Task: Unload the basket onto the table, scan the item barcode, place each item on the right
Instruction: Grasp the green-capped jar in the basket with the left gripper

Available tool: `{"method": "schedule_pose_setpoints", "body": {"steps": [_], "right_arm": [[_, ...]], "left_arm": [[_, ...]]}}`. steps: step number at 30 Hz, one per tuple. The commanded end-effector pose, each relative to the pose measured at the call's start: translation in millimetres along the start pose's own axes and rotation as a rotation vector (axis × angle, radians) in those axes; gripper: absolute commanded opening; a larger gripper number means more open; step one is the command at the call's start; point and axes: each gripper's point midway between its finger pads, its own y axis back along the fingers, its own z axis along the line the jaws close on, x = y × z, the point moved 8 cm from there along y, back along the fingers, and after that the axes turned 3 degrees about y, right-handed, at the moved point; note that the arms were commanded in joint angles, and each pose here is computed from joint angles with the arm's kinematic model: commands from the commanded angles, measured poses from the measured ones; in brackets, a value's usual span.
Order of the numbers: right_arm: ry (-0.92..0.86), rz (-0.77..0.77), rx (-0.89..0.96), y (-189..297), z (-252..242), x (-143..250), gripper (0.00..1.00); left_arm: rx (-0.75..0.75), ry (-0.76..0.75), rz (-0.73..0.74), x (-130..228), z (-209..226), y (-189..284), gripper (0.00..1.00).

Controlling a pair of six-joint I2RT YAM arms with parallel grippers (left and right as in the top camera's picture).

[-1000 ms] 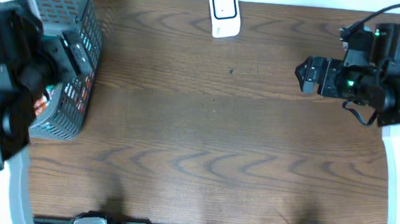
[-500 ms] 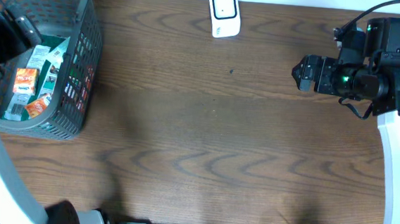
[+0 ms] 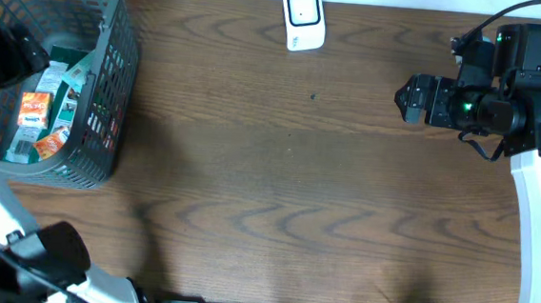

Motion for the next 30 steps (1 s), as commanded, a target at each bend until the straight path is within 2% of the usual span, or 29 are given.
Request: {"method": "schedule_pose_setpoints", "body": {"steps": [1,8,14,20,26,30], "right_arm": [[0.018,-0.013,-0.013,3.1,2.1,-4.0,0.99],[0.019,-0.013,-0.013,3.1,2.2,-4.0,0.99],[0.018,-0.013,-0.013,3.1,2.2,-4.0,0.99],[0.018,-0.013,-0.013,3.1,2.2,-4.0,0.99],[0.019,-0.013,-0.013,3.1,2.2,-4.0,0.99],[0.019,-0.013,-0.013,3.0,2.5,-3.9,0.99]], "left_arm": [[0.008,-0.041,0.076,0.4,6.1,-24.0,0.98],[0.003,-0.012,0.192,4.8,12.9,-51.3,0.98],[0.009,-0.019,0.218,7.5,13.3,-53.9,0.98],[0.220,-0.123,0.200,6.4,-4.9,-52.0,0.98],[0.235,-0.165,0.087,-11.8,-7.2,-54.3,0.98],[0.232,-0.215,0.075,-13.2,-7.1,-54.9,0.98]]}}
